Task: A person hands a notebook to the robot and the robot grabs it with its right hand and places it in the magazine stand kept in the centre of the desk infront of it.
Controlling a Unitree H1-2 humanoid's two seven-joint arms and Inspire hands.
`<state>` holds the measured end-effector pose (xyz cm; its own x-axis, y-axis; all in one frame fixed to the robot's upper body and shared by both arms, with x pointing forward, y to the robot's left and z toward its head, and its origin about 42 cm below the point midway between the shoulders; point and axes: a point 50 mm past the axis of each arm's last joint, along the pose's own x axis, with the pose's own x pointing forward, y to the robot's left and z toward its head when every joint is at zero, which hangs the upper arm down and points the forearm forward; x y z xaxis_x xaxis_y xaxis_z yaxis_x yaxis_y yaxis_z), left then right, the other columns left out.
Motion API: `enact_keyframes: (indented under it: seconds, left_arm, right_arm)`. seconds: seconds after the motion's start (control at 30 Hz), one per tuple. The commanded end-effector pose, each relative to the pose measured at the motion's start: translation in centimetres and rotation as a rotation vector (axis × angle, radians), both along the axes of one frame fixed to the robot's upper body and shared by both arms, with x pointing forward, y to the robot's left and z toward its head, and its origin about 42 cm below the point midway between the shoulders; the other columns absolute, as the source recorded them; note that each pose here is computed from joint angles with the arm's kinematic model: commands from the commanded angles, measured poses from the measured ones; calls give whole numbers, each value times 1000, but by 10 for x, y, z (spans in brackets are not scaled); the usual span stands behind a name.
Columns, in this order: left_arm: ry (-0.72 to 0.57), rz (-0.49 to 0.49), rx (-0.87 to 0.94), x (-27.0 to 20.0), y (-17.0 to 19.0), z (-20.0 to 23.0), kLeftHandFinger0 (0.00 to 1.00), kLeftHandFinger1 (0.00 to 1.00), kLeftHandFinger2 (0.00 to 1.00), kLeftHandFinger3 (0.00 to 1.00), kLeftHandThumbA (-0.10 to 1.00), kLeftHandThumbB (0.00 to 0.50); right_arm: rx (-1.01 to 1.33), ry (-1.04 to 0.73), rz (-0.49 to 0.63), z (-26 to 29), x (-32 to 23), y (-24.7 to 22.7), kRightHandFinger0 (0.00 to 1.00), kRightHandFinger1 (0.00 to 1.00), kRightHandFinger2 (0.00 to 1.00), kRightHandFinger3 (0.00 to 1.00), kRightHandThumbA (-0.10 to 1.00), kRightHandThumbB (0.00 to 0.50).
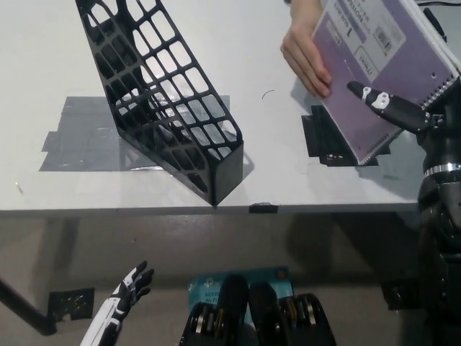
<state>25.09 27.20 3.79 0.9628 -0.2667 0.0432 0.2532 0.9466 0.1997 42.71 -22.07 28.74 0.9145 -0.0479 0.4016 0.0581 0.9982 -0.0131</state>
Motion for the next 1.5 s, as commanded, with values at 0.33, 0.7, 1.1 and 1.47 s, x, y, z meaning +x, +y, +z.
enact_keyframes:
  seconds: [0.33,0.7,1.1,1.47]
  left_arm:
    - [-62,-2,6,7,5,10,1000,1000,1000,1000,1000,500]
    - [-71,-11,11,10,4,12,1000,1000,1000,1000,1000,500]
    - [-80,-15,23,15,5,15,1000,1000,1000,1000,1000,500]
    - [-82,-16,36,16,7,16,1000,1000,1000,1000,1000,500]
  right_arm:
    - [57,16,141,21,19,27,0,0,0,0,1000,39]
    - [215,59,224,23,13,46,0,0,0,0,1000,43]
    - [458,22,326,48,-3,46,0,0,0,0,979,95]
    - [569,-142,296,100,-27,41,0,0,0,0,904,0]
